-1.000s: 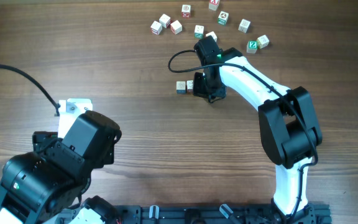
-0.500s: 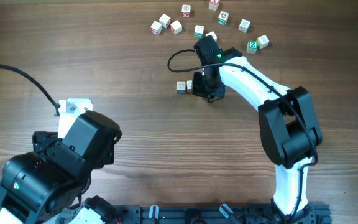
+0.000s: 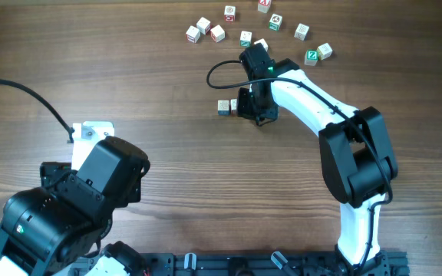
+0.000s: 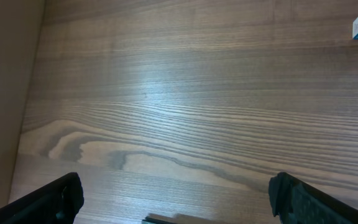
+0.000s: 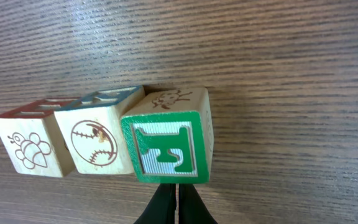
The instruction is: Form a horizontal line
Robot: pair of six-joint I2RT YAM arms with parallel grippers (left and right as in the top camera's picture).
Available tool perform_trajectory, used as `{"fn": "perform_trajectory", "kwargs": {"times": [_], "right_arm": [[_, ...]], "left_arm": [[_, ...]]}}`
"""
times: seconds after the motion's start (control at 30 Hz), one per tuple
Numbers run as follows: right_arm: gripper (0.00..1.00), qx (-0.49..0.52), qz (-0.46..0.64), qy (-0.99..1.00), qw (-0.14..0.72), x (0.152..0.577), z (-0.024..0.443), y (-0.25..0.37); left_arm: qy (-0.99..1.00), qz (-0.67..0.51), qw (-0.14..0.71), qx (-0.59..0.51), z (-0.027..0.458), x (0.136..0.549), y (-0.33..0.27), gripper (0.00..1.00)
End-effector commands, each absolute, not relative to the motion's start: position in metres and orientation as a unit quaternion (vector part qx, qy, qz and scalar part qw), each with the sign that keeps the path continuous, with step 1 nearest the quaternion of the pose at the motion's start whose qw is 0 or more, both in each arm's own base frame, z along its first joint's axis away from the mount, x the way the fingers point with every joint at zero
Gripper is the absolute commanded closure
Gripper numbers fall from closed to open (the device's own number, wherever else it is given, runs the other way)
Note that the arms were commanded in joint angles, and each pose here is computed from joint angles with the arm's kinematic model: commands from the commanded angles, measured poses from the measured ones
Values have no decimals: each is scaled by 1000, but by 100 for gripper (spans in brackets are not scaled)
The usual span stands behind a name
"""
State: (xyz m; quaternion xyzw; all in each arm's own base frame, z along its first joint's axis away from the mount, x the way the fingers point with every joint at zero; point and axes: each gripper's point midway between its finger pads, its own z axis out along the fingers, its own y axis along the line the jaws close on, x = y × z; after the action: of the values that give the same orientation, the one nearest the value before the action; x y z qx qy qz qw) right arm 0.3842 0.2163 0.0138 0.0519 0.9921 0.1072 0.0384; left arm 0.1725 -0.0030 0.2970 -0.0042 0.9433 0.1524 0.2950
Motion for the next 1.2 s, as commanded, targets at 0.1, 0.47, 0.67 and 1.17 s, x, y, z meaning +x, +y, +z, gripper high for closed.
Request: {"fn": "perform_trajectory", "kwargs": {"times": [0.1, 0.47, 0.67, 1.17], "right_arm": [[96, 54, 92, 994, 0, 367, 1, 210], [95, 57, -24, 998, 21, 374, 17, 163], [96, 48, -52, 993, 95, 410, 26, 155], [95, 33, 47, 994, 90, 412, 7, 191]], "left_arm": [[942, 151, 299, -17, 298, 172, -1, 0], [942, 151, 299, -17, 298, 172, -1, 0], [942, 151, 299, -17, 298, 172, -1, 0], [942, 151, 299, -17, 298, 172, -1, 0]]}}
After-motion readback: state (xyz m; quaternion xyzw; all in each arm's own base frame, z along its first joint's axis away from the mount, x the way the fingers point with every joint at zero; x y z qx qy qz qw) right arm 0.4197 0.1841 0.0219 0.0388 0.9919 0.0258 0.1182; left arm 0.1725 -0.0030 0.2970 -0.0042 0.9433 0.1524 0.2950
